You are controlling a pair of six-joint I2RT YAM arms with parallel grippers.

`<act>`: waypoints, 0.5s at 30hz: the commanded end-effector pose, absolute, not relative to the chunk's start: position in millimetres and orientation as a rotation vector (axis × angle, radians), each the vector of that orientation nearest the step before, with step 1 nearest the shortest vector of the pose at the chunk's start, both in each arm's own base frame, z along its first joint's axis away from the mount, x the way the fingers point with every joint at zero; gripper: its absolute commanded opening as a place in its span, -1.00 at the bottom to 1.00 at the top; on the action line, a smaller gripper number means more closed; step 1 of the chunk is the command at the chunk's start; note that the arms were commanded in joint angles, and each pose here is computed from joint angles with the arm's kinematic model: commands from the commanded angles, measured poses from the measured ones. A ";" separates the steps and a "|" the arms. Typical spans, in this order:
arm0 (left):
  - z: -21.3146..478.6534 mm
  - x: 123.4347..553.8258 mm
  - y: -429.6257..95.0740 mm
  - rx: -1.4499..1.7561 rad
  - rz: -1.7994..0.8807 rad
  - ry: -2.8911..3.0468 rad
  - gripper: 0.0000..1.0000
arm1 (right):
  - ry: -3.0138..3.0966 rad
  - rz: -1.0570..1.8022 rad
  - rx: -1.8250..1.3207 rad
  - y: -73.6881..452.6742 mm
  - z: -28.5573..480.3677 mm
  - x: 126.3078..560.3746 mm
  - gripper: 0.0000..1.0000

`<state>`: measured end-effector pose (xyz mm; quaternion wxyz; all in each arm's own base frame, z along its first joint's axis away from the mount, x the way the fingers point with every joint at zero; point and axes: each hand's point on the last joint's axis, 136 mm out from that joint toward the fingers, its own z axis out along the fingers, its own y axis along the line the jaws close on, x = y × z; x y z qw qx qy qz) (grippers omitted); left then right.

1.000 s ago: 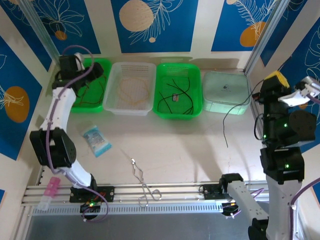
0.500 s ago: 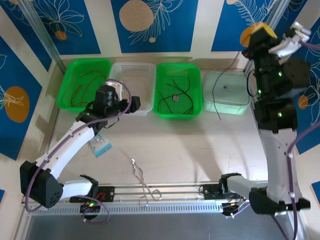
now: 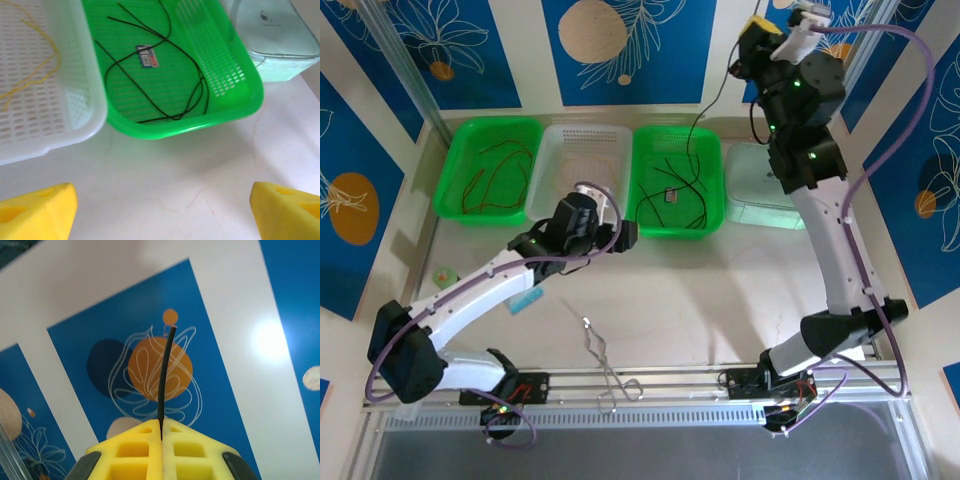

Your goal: Untangle the cables

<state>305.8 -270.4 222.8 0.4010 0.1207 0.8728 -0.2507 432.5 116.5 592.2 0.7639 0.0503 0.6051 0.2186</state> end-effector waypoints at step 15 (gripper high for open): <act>232.7 302.2 -276.2 0.377 -0.611 2.134 0.80 | 2.342 0.079 0.154 168.6 183.0 486.7 -1.00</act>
